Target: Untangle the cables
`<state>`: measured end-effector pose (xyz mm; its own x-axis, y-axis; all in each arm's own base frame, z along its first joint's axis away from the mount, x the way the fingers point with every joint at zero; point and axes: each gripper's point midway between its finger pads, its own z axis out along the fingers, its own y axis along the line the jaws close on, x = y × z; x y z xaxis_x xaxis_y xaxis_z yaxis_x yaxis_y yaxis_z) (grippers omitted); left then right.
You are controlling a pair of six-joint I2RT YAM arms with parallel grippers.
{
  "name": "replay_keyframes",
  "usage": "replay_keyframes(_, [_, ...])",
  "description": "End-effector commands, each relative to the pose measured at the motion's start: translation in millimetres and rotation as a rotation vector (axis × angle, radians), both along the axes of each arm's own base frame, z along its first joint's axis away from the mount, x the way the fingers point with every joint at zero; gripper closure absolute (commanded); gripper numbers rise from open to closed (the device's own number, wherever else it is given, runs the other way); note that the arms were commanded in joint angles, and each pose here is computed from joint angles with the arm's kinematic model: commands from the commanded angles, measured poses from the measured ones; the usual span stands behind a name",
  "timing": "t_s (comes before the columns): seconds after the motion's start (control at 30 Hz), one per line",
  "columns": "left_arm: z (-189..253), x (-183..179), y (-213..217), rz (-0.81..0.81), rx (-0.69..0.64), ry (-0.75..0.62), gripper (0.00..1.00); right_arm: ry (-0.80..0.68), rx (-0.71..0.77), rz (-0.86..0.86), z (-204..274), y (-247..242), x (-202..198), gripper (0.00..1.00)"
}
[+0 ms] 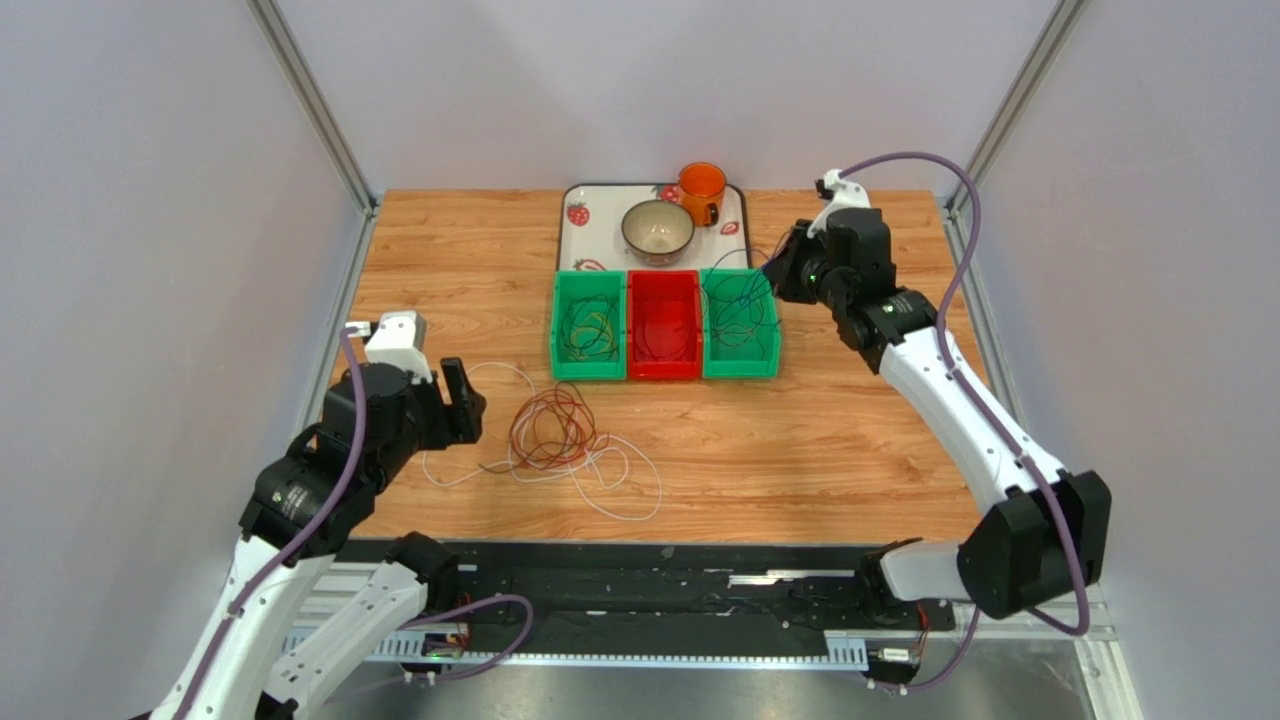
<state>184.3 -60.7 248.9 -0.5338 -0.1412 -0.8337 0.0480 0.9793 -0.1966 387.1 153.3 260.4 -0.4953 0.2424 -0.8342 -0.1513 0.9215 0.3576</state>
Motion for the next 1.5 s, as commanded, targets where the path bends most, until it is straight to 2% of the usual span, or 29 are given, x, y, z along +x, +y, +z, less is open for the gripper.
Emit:
replay_keyframes(0.0, [3,3,2,0.007,0.009,-0.022,0.25,-0.077,0.103,0.094,22,4,28,1.0])
replay_keyframes(0.07, [3,3,2,0.008,0.009,-0.021,0.25,-0.082,0.149,0.138,25,9,34,1.0])
replay_keyframes(0.17, [1,3,2,0.005,0.012,-0.016,0.25,-0.06,0.138,0.162,18,14,44,1.0])
replay_keyframes(0.4, [1,4,2,0.007,0.014,-0.013,0.26,0.07,0.112,0.109,-34,1,65,1.0])
replay_keyframes(0.67, [0,5,2,0.008,0.017,-0.009,0.27,0.186,0.021,0.053,-80,-22,73,1.0])
replay_keyframes(0.97, [-1,6,1,0.007,0.021,-0.004,0.28,0.272,-0.126,0.023,-106,-29,76,1.0])
replay_keyframes(1.47, [-1,6,1,0.011,0.022,0.0,0.29,0.297,-0.133,0.229,-133,9,86,1.0])
